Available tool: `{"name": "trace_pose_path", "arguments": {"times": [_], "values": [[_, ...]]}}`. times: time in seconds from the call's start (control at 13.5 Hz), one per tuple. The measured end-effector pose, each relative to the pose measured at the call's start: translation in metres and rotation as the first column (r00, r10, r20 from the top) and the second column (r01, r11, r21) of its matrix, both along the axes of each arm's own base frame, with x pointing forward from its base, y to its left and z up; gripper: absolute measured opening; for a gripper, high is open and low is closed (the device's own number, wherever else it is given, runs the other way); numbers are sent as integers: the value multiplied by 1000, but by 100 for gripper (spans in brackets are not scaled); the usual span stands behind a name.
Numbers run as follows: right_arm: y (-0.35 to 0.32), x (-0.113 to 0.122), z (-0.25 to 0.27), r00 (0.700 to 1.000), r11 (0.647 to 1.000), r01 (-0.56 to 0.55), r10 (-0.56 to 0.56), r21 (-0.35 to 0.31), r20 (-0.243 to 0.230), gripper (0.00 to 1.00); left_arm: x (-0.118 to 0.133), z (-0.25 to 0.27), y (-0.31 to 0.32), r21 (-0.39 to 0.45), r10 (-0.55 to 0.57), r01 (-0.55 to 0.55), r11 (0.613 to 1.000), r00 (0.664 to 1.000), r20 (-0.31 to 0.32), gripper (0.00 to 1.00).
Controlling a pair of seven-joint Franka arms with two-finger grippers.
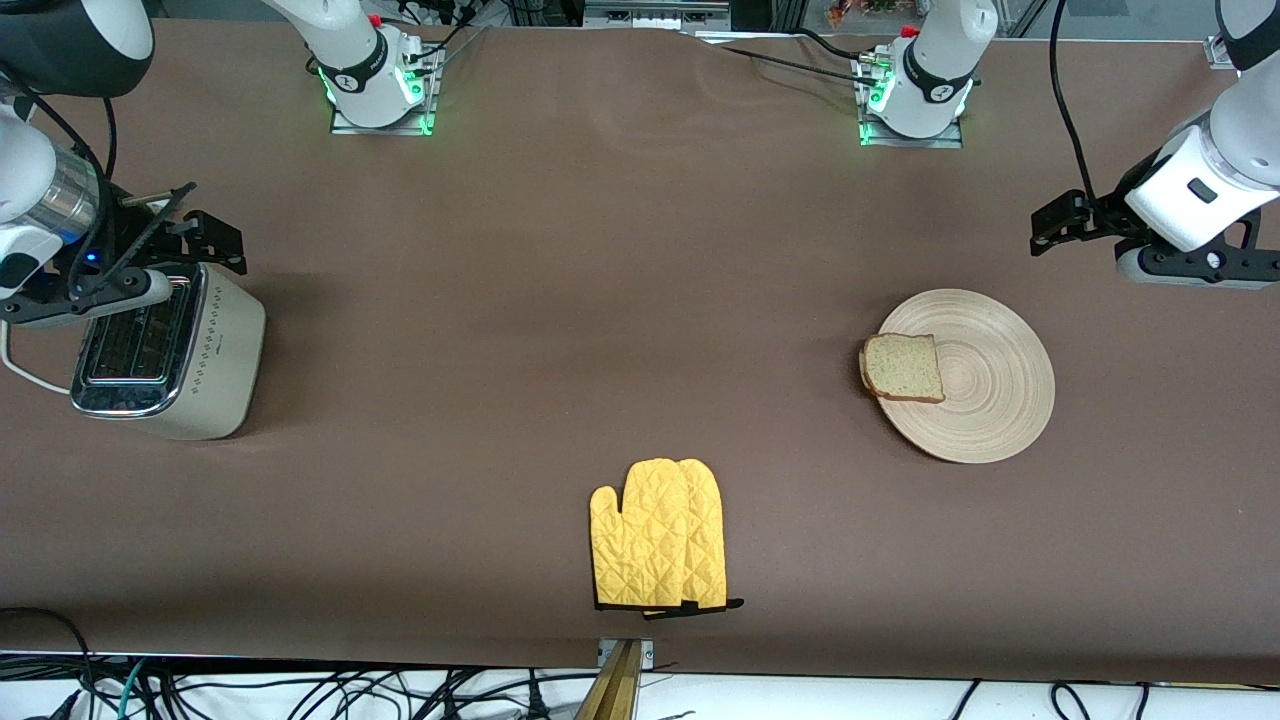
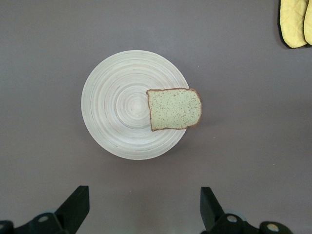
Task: Move plate and put bread in toaster
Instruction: 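Lower the left gripper toward the wooden plate rim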
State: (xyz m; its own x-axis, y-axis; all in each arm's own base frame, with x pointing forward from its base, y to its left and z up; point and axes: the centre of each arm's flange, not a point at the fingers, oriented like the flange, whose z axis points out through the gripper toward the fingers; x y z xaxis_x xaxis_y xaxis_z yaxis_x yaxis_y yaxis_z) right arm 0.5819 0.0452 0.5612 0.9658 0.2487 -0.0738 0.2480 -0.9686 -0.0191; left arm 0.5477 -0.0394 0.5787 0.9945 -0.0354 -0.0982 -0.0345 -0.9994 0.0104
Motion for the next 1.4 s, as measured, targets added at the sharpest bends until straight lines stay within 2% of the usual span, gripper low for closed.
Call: {"name": "trace_pose_path", "arguments": {"times": [0.81,1.11,1.4], "values": [[0,0,0,1000,1000,0,0,0,-1,100,0,0,1,0,3,-3,1000,1000,0,100],[0,1,-2,1000,1000,0,0,0,-3,100,3,-4,17,-8,34,-34,999,999,-10,100],[1,2,-6,1000,1000,0,0,-2,-11,100,11,-25,75,-139,78,-83,987,996,-46,100]]}}
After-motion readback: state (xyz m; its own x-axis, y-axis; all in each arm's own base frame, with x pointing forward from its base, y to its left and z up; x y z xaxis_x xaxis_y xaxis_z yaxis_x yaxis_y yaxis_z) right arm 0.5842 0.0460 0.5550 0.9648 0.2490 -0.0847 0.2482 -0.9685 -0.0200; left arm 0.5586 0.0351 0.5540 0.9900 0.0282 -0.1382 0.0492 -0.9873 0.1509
